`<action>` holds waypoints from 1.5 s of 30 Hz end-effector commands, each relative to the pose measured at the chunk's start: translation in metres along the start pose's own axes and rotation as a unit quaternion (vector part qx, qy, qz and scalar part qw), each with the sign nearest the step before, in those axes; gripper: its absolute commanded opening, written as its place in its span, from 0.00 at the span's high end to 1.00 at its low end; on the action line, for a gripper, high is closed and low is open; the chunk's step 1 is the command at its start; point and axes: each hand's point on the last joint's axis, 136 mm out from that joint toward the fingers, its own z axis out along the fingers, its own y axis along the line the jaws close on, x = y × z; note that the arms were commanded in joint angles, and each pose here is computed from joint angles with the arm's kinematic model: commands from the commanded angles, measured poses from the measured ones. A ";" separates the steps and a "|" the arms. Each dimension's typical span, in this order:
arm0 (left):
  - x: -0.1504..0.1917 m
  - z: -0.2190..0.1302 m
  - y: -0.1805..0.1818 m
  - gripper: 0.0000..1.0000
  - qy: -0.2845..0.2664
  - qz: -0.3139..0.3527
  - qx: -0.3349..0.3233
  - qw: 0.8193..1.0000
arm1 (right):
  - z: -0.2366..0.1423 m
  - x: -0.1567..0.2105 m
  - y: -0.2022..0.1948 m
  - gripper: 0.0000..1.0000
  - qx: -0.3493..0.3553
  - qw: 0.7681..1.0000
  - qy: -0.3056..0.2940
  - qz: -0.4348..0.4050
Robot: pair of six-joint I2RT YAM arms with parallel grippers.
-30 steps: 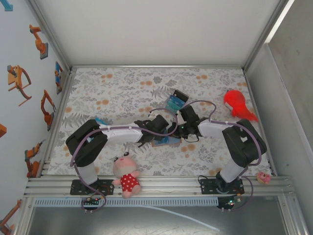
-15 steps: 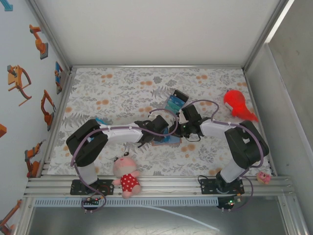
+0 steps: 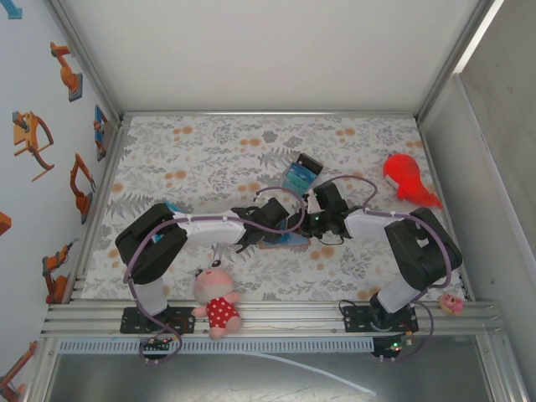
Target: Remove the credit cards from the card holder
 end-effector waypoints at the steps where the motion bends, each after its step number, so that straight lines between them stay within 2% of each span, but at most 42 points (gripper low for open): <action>1: 0.024 0.007 0.004 0.03 0.037 0.023 -0.011 0.999 | 0.004 -0.005 0.010 0.84 -0.038 0.999 -0.002 0.004; 7: 0.024 0.007 0.002 0.03 0.038 0.018 -0.006 0.999 | 0.009 -0.005 0.010 0.80 -0.049 0.999 0.001 0.005; 11: 0.023 0.007 0.001 0.03 0.037 0.015 -0.005 0.999 | 0.011 -0.005 0.008 0.81 -0.050 0.999 0.002 0.006; 15: 0.023 0.006 0.002 0.03 0.037 0.008 -0.003 0.999 | 0.013 -0.005 0.004 0.89 -0.041 0.999 0.002 0.008; 19: 0.024 0.006 0.005 0.03 0.034 -0.002 -0.001 0.999 | 0.010 -0.004 -0.007 1.00 -0.006 1.000 -0.004 0.005; 35: 0.019 0.004 0.014 0.03 0.024 -0.008 -0.004 1.000 | -0.034 -0.012 -0.004 1.00 0.063 0.996 -0.041 -0.055; 45: -0.005 -0.011 0.019 0.03 -0.008 -0.002 -0.003 1.000 | -0.077 -0.030 0.015 1.00 0.118 0.981 -0.088 -0.129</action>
